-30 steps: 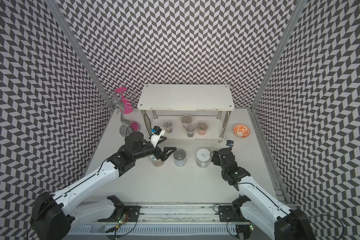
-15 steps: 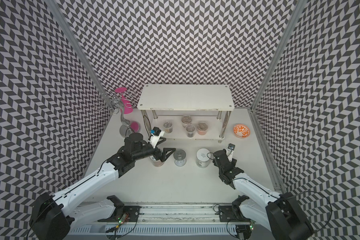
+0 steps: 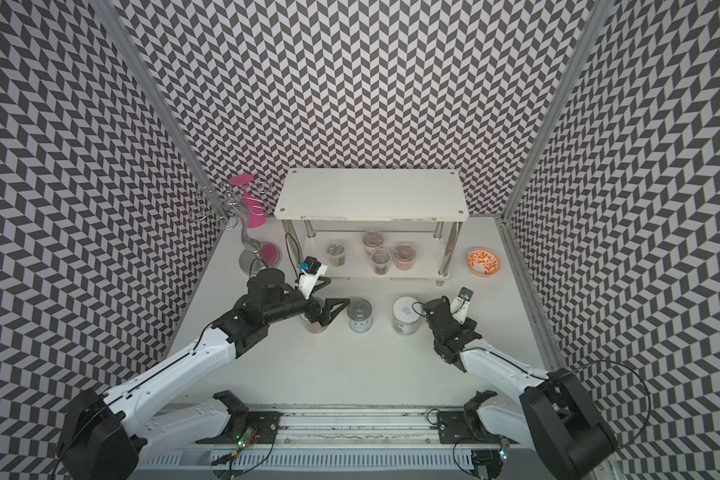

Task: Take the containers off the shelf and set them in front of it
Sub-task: Place the container at the center of the board.

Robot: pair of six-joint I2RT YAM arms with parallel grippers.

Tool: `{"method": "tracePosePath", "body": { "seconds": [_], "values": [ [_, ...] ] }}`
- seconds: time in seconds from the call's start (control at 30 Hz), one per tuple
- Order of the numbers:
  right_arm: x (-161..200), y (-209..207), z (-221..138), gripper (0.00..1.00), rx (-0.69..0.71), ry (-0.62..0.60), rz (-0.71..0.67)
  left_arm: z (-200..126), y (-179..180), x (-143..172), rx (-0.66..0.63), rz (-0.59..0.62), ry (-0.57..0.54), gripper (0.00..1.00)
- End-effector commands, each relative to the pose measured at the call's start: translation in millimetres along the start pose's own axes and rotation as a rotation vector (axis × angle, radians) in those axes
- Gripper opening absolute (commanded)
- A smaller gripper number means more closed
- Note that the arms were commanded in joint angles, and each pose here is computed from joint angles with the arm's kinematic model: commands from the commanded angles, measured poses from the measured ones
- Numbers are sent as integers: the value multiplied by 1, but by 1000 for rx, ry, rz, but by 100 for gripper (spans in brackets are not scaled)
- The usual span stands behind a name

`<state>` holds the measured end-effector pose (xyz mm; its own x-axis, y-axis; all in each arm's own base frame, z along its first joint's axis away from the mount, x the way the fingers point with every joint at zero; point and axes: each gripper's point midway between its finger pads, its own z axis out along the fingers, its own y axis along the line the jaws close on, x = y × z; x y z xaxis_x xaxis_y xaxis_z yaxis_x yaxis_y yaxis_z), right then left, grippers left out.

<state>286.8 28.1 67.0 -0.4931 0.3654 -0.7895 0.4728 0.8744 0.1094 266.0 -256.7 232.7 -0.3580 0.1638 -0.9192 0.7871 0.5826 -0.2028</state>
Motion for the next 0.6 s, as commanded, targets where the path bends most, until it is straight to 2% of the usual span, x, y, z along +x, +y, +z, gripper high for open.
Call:
{"method": "tracePosePath", "body": {
  "seconds": [0.0, 0.37, 0.57],
  "values": [
    [-17, 6, -3, 86, -11, -63, 50, -3, -1, -4, 9, 16, -26, 100],
    [-22, 9, -1, 91, 3, -73, 53, -3, 2, -3, 4, 10, -26, 100],
    [-45, 10, -13, 100, 7, -120, 70, -3, 4, -4, -1, 7, -22, 100]
  ]
}}
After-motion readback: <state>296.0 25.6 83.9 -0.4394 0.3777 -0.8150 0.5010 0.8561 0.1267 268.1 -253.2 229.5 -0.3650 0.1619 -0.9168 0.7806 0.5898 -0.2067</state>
